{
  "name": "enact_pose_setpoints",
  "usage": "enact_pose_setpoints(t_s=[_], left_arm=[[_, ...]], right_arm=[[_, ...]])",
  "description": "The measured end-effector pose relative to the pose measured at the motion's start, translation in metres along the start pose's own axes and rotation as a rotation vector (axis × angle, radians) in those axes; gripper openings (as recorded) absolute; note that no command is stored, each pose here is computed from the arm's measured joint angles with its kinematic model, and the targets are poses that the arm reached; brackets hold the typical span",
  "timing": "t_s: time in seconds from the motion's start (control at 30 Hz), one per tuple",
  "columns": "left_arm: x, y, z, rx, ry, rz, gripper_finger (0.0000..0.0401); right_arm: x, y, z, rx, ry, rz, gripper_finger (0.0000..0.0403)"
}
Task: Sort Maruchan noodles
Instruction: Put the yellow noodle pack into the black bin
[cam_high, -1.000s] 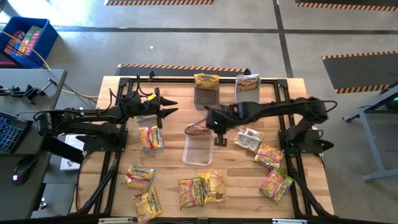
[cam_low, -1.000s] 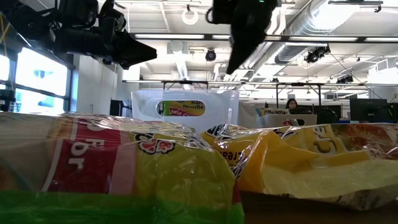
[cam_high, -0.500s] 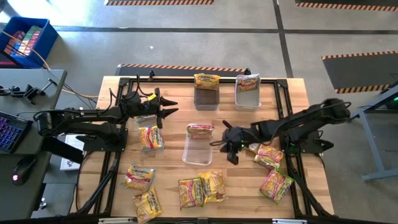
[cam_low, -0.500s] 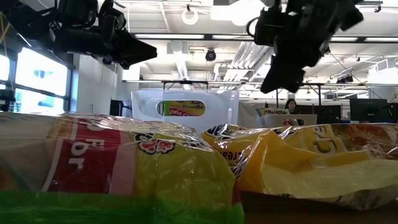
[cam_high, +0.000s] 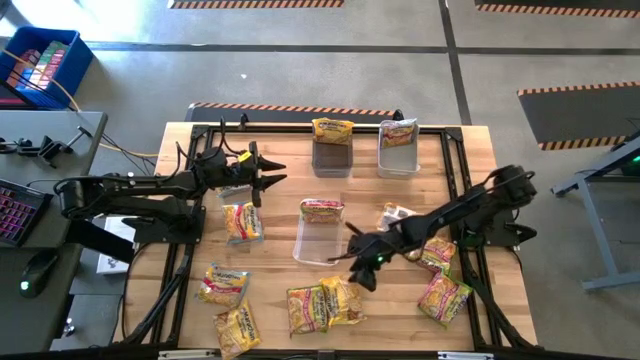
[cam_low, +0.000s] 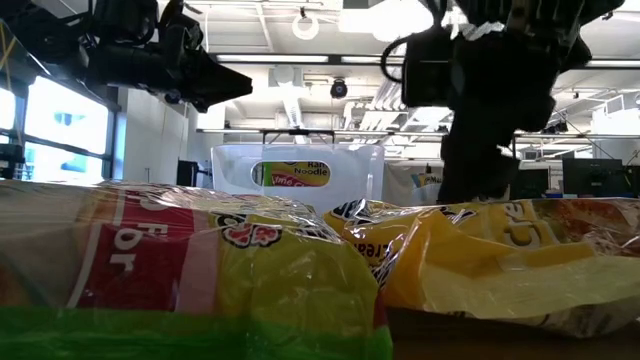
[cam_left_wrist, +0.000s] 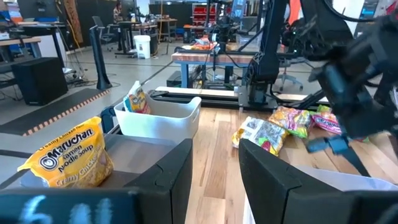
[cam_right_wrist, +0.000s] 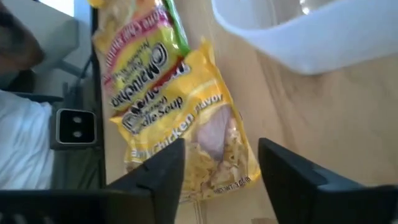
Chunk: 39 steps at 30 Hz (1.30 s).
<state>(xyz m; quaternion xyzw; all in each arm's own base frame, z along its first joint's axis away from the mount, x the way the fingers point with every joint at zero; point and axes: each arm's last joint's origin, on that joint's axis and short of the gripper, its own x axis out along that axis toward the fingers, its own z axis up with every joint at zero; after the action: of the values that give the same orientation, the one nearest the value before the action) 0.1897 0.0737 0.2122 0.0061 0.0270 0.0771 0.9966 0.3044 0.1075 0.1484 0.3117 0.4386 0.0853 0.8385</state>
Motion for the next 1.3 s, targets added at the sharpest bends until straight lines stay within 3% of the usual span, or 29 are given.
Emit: enact_pose_setpoints(t_s=[0.17,0.47,0.63,0.97,1.1,1.3], left_arm=[[0.0,-0.001,-0.001,0.003,0.01,-0.006,0.0119],[0.001,-0.003,0.0,0.007,0.003,-0.018,0.0119],[0.001,-0.003,0.0,0.013,0.002,-0.021,0.0119],[0.001,-0.004,0.0,0.014,-0.003,-0.025,0.0119],[0.001,-0.004,0.0,0.012,-0.003,-0.025,0.0119],[0.001,-0.005,0.0,0.01,-0.001,-0.027,0.0119]], right_arm=[[0.019,0.008,0.004,-0.029,0.023,0.028,0.022],[0.023,0.002,-0.003,-0.012,0.084,-0.049,0.0199],[0.023,0.001,-0.005,0.002,0.109,-0.068,0.0151],[0.023,0.004,-0.011,0.03,0.142,-0.069,0.0007],[0.015,0.006,-0.014,0.128,0.18,-0.097,0.001],[-0.014,0.011,-0.027,0.338,0.194,-0.297,0.0002]])
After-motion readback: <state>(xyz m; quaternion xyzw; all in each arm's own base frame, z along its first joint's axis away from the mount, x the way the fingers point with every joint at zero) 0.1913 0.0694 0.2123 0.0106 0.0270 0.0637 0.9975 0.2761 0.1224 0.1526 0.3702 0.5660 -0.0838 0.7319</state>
